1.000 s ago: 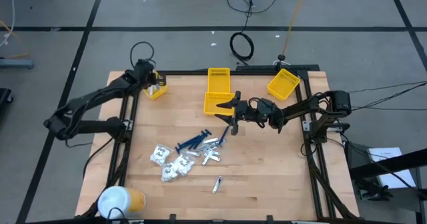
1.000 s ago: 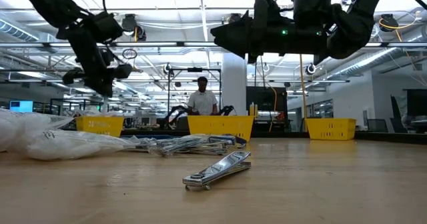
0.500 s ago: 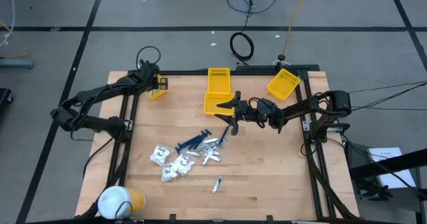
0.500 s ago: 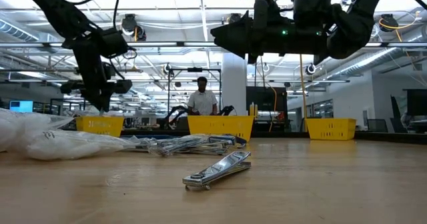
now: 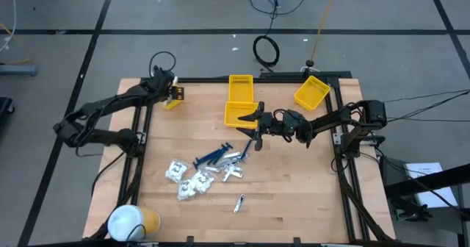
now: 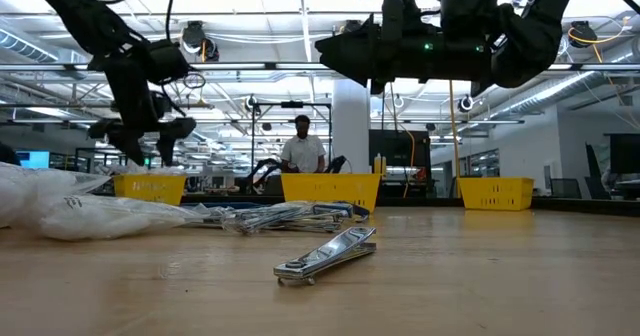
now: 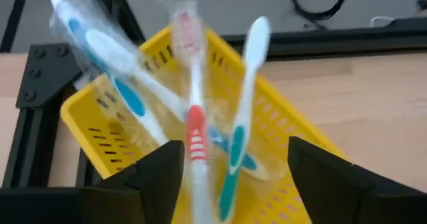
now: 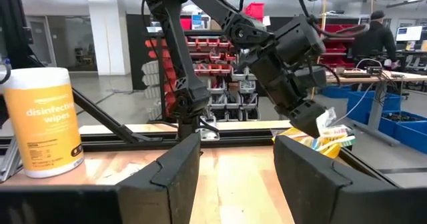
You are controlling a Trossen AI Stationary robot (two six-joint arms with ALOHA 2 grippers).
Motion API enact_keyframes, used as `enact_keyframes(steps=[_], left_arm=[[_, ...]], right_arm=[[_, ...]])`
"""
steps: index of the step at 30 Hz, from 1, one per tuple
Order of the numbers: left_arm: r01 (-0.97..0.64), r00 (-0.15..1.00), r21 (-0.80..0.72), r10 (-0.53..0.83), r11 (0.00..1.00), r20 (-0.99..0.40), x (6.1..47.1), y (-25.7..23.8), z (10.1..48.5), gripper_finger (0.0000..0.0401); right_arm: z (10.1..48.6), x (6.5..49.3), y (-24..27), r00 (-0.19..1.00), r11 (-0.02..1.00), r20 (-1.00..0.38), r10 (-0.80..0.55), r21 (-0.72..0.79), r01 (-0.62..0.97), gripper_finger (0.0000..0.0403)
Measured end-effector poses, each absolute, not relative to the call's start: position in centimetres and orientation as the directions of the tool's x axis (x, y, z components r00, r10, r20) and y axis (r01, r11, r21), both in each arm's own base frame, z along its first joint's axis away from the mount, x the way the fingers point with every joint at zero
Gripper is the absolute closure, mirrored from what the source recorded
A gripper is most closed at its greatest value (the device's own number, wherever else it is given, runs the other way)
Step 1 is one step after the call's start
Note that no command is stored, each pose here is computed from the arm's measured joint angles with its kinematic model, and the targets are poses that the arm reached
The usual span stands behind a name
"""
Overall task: Pick & Place Travel size toiletries
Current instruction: Put the blue razor into the right yellow bin
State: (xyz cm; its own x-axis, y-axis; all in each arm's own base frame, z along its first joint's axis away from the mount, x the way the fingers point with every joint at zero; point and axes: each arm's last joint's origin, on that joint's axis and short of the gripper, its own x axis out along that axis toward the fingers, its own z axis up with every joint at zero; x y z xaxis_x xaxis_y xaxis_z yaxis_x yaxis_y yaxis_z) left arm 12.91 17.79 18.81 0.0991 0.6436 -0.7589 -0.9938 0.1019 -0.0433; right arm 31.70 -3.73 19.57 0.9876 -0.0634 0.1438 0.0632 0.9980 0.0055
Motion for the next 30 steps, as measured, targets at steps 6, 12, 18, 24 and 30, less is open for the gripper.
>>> enact_keyframes(steps=[6, 12, 18, 24, 30], left_arm=[[-0.971, 0.239, -0.144, 0.716, 0.192, -0.656, 13.2, 15.6, 21.9, 0.0111], [-0.893, 0.451, -0.249, 0.752, 0.376, -0.48, 13.7, 12.0, 25.5, 0.0113], [-0.737, 0.674, -0.246, 0.656, 0.63, -0.339, 15.1, 8.2, 27.6, 0.0118], [-0.609, 0.782, -0.209, 0.533, 0.765, -0.323, 16.5, 5.6, 27.6, 0.0118], [-0.579, 0.789, -0.174, 0.494, 0.797, -0.365, 17.6, 4.9, 26.9, 0.0117]], right_arm=[[19.6, 31.7, -3.7, 0.988, 0.998, 0.143, -0.064, 0.004, 0.064, 0.0222], [19.5, 31.7, -3.7, 0.989, 0.998, 0.134, -0.064, 0.003, 0.064, 0.0224], [18.4, 31.8, -3.4, 0.999, 0.996, 0.019, 0.044, -0.077, -0.042, 0.0226], [16.5, 31.7, -2.4, 0.963, 0.975, -0.164, 0.215, -0.013, -0.22, 0.0227], [13.9, 31.0, -1.6, 0.875, 0.976, -0.447, 0.188, -0.013, -0.217, 0.0227]])
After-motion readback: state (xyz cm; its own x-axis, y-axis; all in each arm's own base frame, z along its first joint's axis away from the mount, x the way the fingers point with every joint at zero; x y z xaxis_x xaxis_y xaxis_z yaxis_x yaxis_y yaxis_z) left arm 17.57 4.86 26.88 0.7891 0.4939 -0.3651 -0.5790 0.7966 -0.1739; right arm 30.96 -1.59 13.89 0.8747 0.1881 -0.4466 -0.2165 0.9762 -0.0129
